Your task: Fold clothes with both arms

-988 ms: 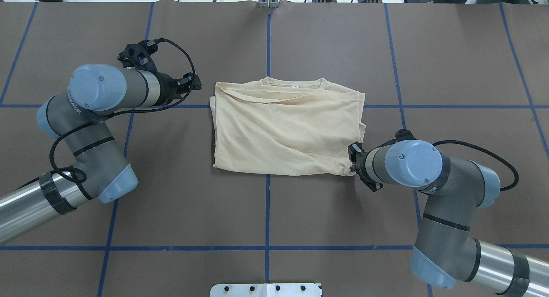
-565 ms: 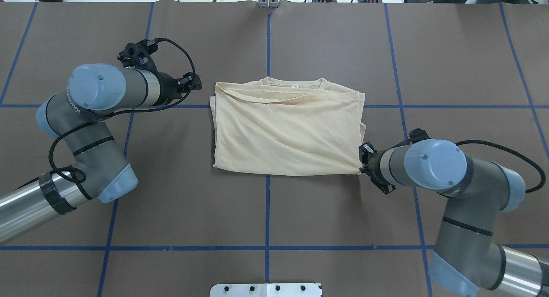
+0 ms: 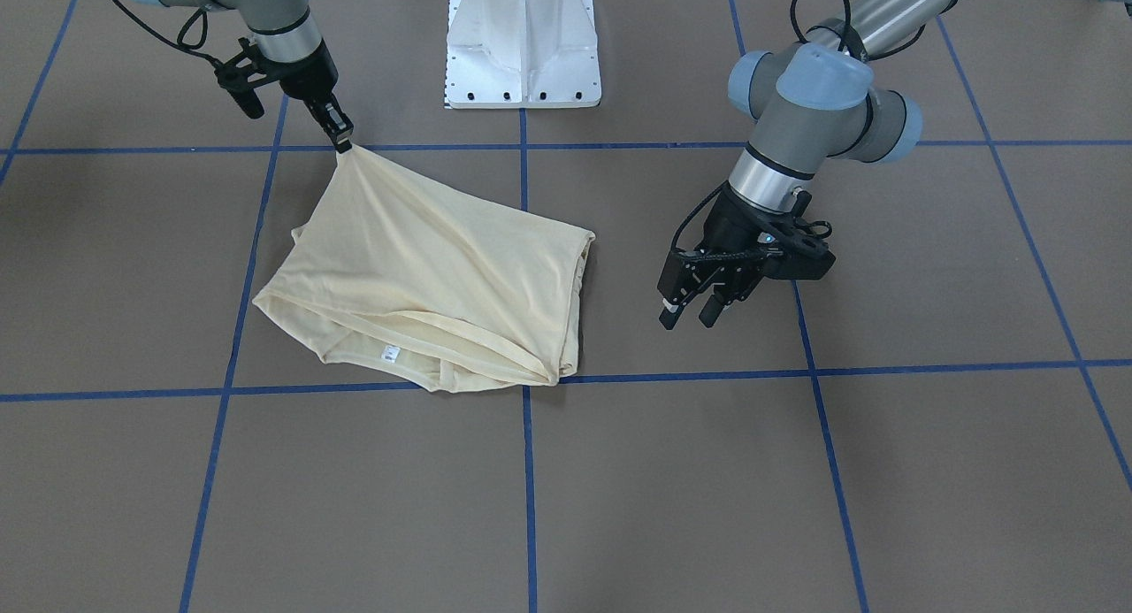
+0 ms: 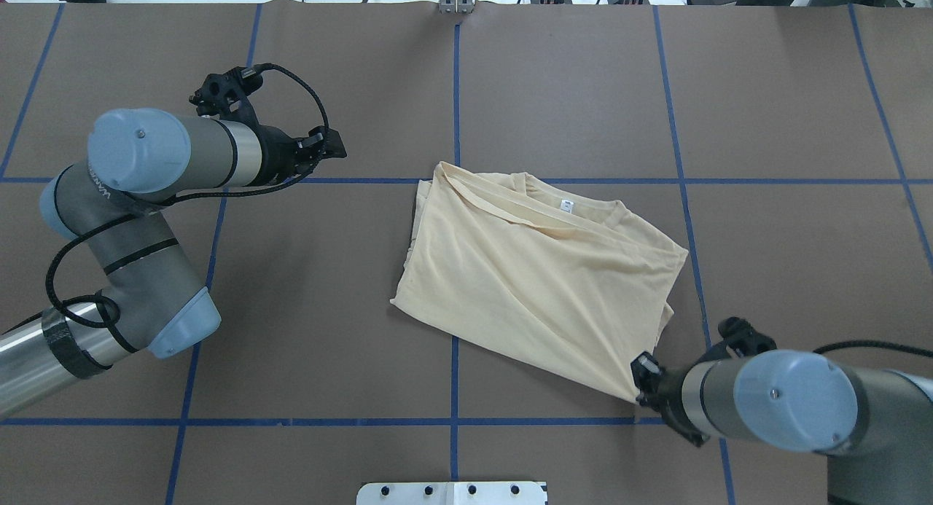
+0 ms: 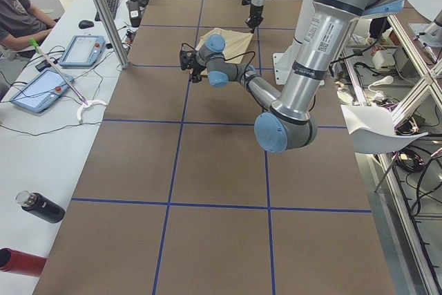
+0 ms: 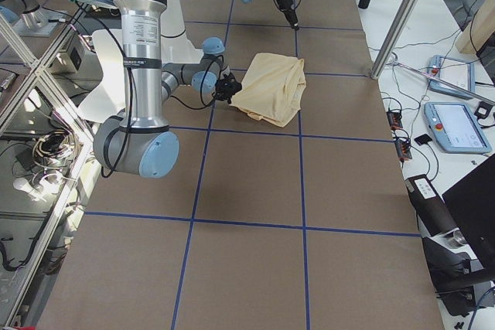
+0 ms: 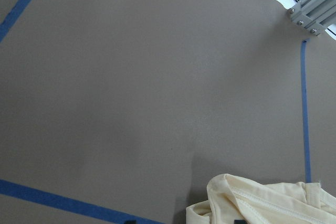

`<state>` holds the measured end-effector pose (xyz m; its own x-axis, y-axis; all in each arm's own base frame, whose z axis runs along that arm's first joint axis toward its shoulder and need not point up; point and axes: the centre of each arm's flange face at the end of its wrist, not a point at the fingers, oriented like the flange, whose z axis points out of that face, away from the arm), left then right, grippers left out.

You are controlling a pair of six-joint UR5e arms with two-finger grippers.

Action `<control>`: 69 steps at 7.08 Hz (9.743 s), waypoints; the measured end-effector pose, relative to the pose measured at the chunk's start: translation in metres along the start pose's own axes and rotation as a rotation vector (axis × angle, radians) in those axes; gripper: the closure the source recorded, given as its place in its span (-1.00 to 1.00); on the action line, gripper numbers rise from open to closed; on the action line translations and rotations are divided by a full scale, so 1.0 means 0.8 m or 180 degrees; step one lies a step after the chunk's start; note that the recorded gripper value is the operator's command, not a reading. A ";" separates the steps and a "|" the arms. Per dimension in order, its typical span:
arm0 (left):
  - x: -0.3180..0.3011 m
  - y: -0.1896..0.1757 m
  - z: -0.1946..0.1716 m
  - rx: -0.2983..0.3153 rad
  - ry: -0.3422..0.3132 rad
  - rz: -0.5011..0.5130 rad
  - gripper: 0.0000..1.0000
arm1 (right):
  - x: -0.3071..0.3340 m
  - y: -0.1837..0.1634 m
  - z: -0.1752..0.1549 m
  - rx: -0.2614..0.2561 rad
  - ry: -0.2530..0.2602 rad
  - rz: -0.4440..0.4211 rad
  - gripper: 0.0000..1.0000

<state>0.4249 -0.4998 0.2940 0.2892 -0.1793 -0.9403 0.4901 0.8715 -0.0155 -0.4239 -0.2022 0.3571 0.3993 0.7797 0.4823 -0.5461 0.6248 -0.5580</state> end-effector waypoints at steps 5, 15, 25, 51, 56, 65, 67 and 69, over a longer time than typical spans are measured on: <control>0.030 0.113 -0.024 -0.0531 0.0128 -0.0224 -0.45 | 0.104 0.114 -0.019 0.0090 0.0608 -0.0066 -1.00; 0.064 0.337 0.024 -0.0726 -0.0222 -0.0111 0.06 | -0.189 -0.139 -0.108 -0.0030 -0.0030 -0.0003 -1.00; 0.061 0.170 0.053 -0.0143 -0.0207 0.0352 1.00 | -0.191 -0.149 -0.118 -0.0046 -0.0051 0.0039 -1.00; 0.040 -0.026 0.039 0.0053 0.0061 0.0665 -0.43 | -0.162 0.108 0.063 0.0405 -0.0001 0.0373 1.00; 0.042 -0.026 0.038 0.0055 0.0069 0.0628 -0.43 | -0.149 0.102 0.042 0.0350 -0.0012 0.0362 1.00; 0.041 -0.025 0.039 0.0050 0.0064 0.0628 -0.43 | -0.130 0.113 0.063 0.0404 0.0067 0.0288 -0.37; 0.041 -0.025 0.039 0.0050 0.0066 0.0629 -0.43 | -0.128 0.114 0.072 0.0440 0.0090 0.0275 0.05; 0.042 -0.025 0.038 0.0051 0.0068 0.0629 -0.43 | -0.133 0.111 0.072 0.0451 0.0075 0.0295 1.00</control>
<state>0.4499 -0.5372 0.2735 0.3635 0.0045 -0.9316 0.4385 0.8815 0.1753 -0.5572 -0.2318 0.2951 0.3586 0.8355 0.4164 -0.6792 0.5395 -0.4977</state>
